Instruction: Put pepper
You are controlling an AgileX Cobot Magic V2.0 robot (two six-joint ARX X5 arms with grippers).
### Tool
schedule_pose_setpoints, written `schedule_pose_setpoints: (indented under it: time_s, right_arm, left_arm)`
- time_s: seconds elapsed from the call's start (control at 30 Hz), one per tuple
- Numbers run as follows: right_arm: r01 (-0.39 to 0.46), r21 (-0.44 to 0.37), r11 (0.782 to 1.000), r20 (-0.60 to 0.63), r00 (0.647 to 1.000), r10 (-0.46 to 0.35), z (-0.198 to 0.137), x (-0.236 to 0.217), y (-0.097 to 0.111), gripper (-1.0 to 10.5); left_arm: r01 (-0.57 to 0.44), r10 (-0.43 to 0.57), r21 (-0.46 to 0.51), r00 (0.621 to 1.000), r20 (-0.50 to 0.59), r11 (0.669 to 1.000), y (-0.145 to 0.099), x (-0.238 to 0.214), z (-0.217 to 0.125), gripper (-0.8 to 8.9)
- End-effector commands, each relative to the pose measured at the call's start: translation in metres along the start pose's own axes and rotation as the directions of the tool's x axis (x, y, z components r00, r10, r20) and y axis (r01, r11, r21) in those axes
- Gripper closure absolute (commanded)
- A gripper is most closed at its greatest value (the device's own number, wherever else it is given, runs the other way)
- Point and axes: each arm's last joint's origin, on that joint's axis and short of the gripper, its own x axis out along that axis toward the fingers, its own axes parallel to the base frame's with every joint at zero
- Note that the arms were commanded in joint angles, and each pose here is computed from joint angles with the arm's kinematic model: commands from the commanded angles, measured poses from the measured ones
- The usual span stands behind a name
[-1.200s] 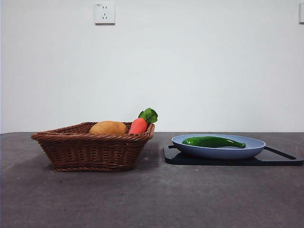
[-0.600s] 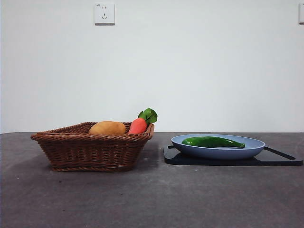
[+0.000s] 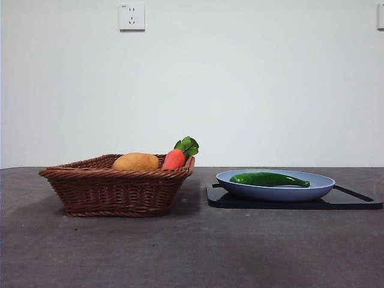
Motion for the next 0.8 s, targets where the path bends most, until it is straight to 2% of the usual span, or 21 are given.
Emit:
schedule_pose_setpoints:
  time_s: [0.03,0.27,0.4,0.5,0.8]
  right_arm:
    - [0.006,-0.007,1.0,0.042,0.999,-0.006,-0.03,0.003,0.001,9.4]
    - [0.014,-0.003,1.0,0.04,0.999,-0.014,-0.096,0.005,0.003,9.4]
    - [0.096,0.043,0.994,0.005,0.995,-0.097,-0.124,0.006,0.001,9.4]
    - [0.134,0.065,0.989,-0.008,0.991,-0.134,-0.139,0.005,0.001,9.4]
    - [0.135,0.109,0.985,-0.05,0.99,-0.131,-0.166,0.007,0.002,9.4]
  left_arm:
    - [0.003,-0.003,-0.007,1.0,0.005,1.0,0.0,0.001,-0.002,8.05]
    - [0.003,-0.003,-0.007,1.0,0.004,1.0,0.0,0.001,-0.002,8.05]
    - [0.003,-0.003,-0.007,1.0,0.004,1.0,0.0,0.001,-0.002,8.05]
    - [0.003,-0.003,-0.007,1.0,0.005,1.0,0.0,0.001,-0.002,8.05]
    - [0.003,-0.003,-0.007,1.0,0.004,1.0,0.0,0.001,-0.002,8.05]
